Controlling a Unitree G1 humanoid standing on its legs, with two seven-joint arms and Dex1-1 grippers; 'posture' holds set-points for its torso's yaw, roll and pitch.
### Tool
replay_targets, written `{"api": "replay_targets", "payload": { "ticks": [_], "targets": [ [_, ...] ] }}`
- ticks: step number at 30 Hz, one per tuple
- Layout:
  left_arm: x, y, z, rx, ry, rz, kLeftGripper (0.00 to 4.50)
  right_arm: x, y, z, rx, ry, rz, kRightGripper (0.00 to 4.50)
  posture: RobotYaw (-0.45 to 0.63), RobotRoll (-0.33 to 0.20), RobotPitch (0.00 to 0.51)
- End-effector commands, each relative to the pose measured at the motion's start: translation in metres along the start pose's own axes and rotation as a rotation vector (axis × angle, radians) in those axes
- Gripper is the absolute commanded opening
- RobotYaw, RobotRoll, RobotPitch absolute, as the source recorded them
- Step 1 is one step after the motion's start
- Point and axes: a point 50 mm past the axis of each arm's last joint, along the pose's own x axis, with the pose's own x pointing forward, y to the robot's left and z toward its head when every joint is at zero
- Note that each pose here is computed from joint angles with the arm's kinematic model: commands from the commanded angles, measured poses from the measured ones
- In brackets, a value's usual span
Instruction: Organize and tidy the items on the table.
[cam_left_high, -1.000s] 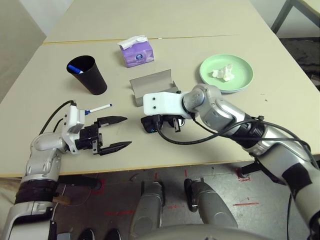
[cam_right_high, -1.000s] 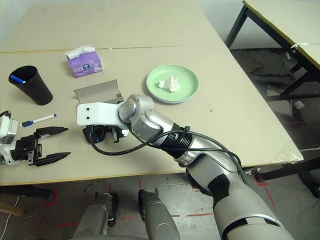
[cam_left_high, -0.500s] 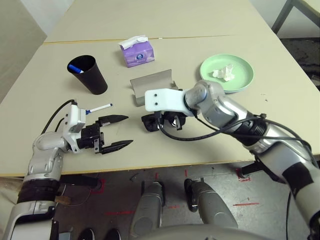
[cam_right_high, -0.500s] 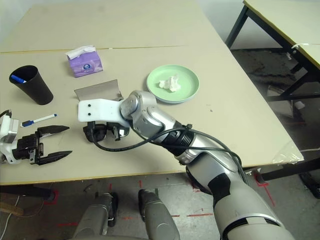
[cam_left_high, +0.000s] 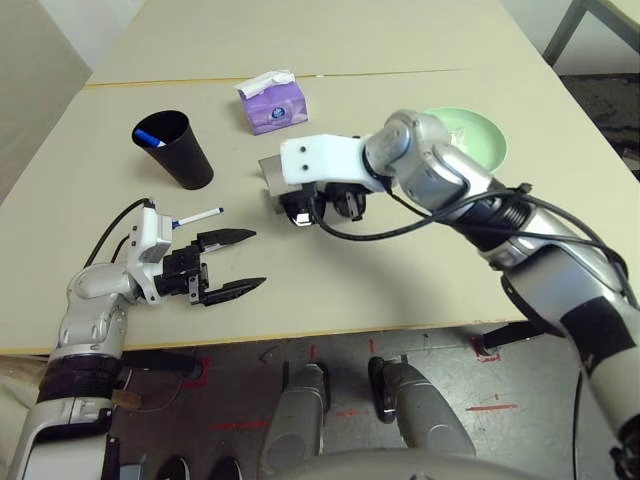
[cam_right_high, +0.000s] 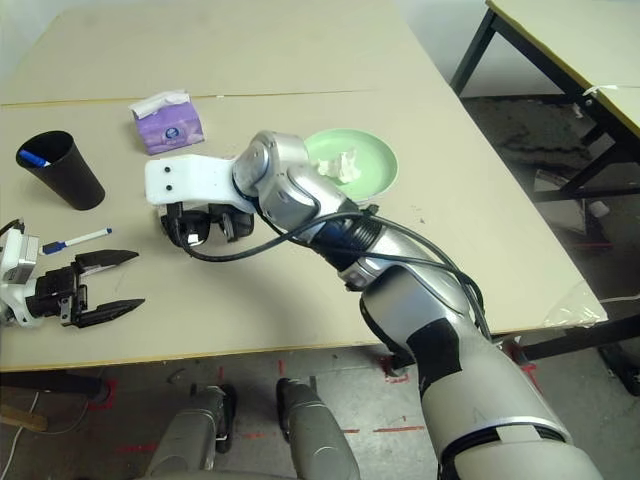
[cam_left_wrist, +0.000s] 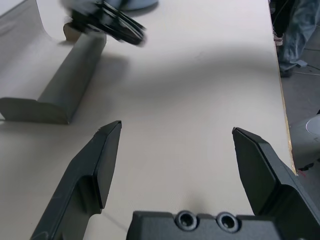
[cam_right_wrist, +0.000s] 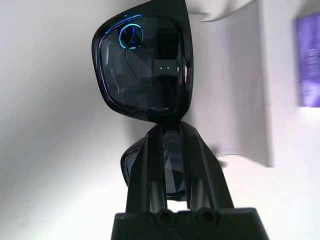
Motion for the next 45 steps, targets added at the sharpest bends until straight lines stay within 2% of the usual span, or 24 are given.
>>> {"api": "replay_targets", "payload": {
  "ticks": [1, 9, 20, 35, 45],
  "targets": [
    [-0.006, -0.003, -0.001, 0.003, 0.012, 0.01, 4.5, 0.002, -0.011, -0.002, -0.03, 0.007, -0.041, 0.19, 0.03, 0.0, 0.216],
    [-0.022, 0.004, 0.006, 0.0, 0.003, 0.124, 4.5, 0.014, -0.029, -0.011, -0.056, 0.04, -0.134, 0.19, 0.06, 0.0, 0.223],
    [-0.039, -0.009, 0.006, -0.01, 0.01, 0.22, 4.5, 0.032, -0.024, -0.006, -0.062, 0.015, -0.133, 0.19, 0.13, 0.0, 0.232],
    [-0.042, -0.027, 0.012, -0.017, 0.0, 0.25, 4.5, 0.042, -0.02, 0.002, -0.071, -0.013, -0.14, 0.19, 0.18, 0.0, 0.24],
    [-0.035, -0.028, 0.012, -0.027, -0.013, 0.246, 4.5, 0.042, -0.022, -0.009, -0.047, 0.043, -0.196, 0.19, 0.17, 0.0, 0.237]
  ]
}}
